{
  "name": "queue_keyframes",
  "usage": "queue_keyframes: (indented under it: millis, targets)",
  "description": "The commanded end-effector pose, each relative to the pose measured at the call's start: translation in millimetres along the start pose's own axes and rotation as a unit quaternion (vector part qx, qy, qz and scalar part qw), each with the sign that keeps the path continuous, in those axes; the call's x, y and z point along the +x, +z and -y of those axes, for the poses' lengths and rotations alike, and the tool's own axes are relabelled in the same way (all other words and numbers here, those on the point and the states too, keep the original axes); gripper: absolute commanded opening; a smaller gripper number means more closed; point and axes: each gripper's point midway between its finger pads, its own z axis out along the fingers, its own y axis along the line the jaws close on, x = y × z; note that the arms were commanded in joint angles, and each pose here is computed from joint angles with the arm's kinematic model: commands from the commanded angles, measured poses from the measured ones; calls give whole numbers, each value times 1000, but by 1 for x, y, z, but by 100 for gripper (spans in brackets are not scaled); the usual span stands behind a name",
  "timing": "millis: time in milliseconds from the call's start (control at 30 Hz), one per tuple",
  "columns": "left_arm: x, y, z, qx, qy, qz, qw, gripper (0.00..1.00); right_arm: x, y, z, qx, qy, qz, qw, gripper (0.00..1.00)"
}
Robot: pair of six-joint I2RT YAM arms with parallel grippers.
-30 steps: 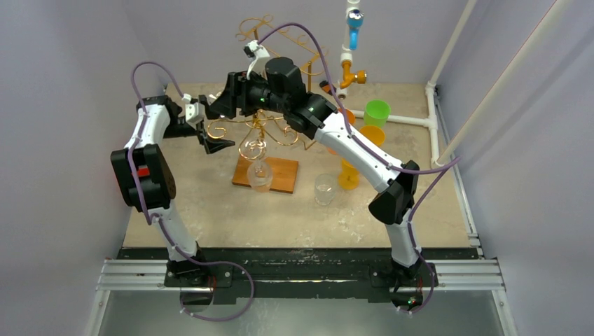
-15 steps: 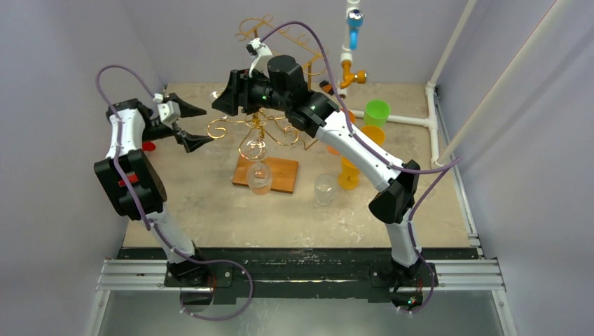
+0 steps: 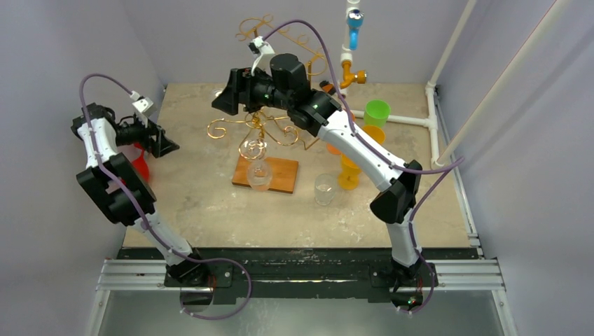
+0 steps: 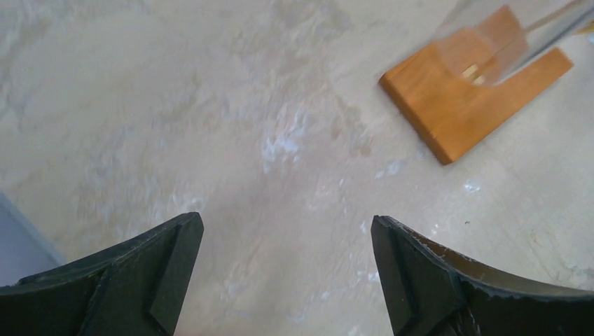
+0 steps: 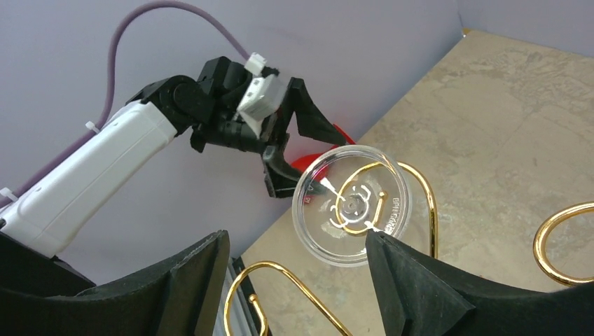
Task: Place the wine glass upside down on the wine glass rack
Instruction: Place the wine glass at the wine rack.
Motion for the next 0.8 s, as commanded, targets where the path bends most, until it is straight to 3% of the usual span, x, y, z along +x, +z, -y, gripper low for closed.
queue_keyframes:
  millis: [0, 67, 133, 233, 367, 500, 767]
  targets:
    - [4, -27, -51, -192, -77, -97, 974, 100, -15, -26, -16, -9, -16, 6, 1000, 82]
    - [0, -32, -59, -255, -75, -140, 954, 100, -17, -29, -17, -8, -17, 8, 1000, 86]
    - [0, -42, -68, -318, -64, -188, 927, 100, -19, -32, -19, -8, -18, 11, 1000, 98]
    - [7, -72, -77, -411, -59, -264, 871, 100, -20, -35, -20, -8, -19, 10, 1000, 99]
    - [18, -103, -68, -484, -63, -275, 828, 100, -17, -39, -21, -7, -21, 4, 1000, 99]
    - [41, -126, -55, -502, -114, -262, 816, 100, -19, -48, -23, -7, -26, 3, 1000, 99]
    - [91, -134, -60, -499, -162, -336, 782, 98, -21, -63, -31, -22, -30, 11, 999, 99]
